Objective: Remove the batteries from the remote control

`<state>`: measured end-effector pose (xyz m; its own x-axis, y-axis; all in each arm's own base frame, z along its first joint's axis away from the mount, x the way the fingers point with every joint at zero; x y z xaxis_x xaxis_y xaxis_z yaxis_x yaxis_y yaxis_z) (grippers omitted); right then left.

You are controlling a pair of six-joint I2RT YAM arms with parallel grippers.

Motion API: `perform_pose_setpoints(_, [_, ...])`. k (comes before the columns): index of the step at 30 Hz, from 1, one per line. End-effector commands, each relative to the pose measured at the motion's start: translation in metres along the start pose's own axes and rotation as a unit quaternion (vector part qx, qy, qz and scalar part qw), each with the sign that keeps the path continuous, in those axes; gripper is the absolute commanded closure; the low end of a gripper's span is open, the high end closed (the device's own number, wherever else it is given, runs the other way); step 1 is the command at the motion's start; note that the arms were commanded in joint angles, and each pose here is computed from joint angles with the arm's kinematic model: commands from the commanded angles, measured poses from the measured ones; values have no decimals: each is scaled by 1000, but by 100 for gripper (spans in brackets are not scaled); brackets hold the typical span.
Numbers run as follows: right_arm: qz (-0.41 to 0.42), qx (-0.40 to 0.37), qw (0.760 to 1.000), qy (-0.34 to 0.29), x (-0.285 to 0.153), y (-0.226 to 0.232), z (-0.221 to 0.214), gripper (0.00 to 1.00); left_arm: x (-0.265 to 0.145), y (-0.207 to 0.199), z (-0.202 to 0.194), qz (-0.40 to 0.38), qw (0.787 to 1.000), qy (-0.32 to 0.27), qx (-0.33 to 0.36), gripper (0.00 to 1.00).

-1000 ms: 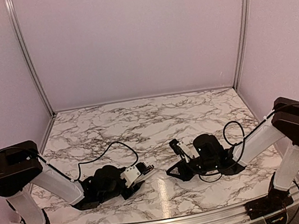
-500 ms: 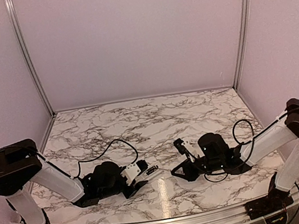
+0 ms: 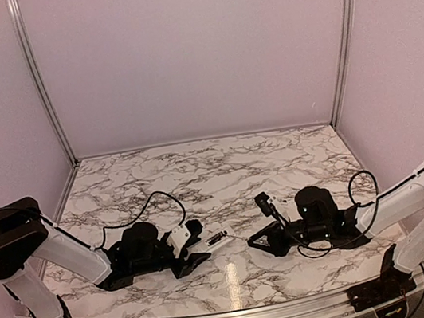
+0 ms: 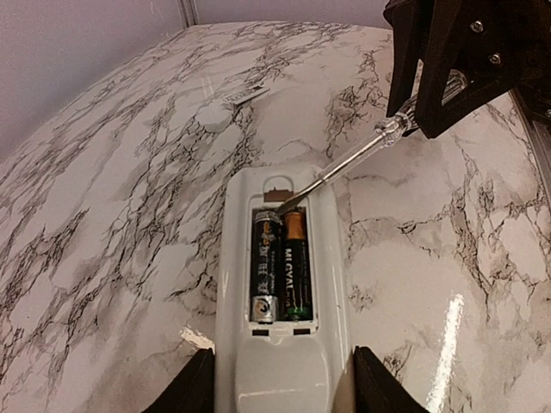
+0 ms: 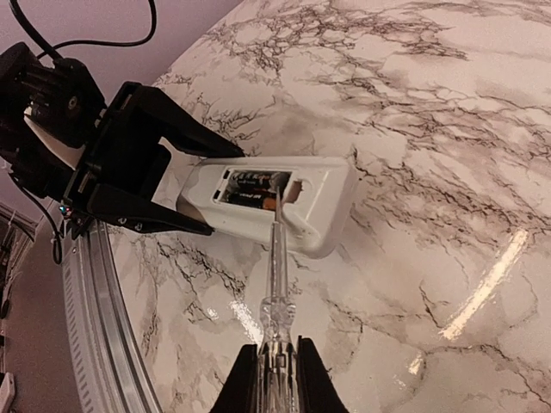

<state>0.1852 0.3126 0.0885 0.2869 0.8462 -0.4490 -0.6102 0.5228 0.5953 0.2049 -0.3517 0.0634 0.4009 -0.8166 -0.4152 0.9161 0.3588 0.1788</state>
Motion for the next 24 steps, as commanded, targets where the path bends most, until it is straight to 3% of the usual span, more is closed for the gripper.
perform_pose_setpoints(1, [-20, -7, 1000, 22, -5, -6, -11, 100, -12, 3, 60, -16, 993, -114, -4, 100])
perform_pose_setpoints(16, [51, -103, 993, 2, -3, 63, 13, 100, -18, -13, 76, -81, 985, -150, -28, 100])
perform_pose_setpoints(24, [15, -105, 994, 5, 9, 66, 33, 100, -14, -9, 73, -69, 988, -138, -26, 100])
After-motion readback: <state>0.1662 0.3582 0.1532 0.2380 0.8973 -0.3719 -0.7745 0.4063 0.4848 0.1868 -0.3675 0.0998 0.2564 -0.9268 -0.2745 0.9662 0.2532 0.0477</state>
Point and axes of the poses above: each gripper's point midway between its finger pads, its own x axis out along the fingers, its own y axis along the line the jaws close on, z = x × y, the point moved 1 cm from there along -x, back along the fingers, and after that the axes turned 6 degrees about x, right-handed, at the moved point
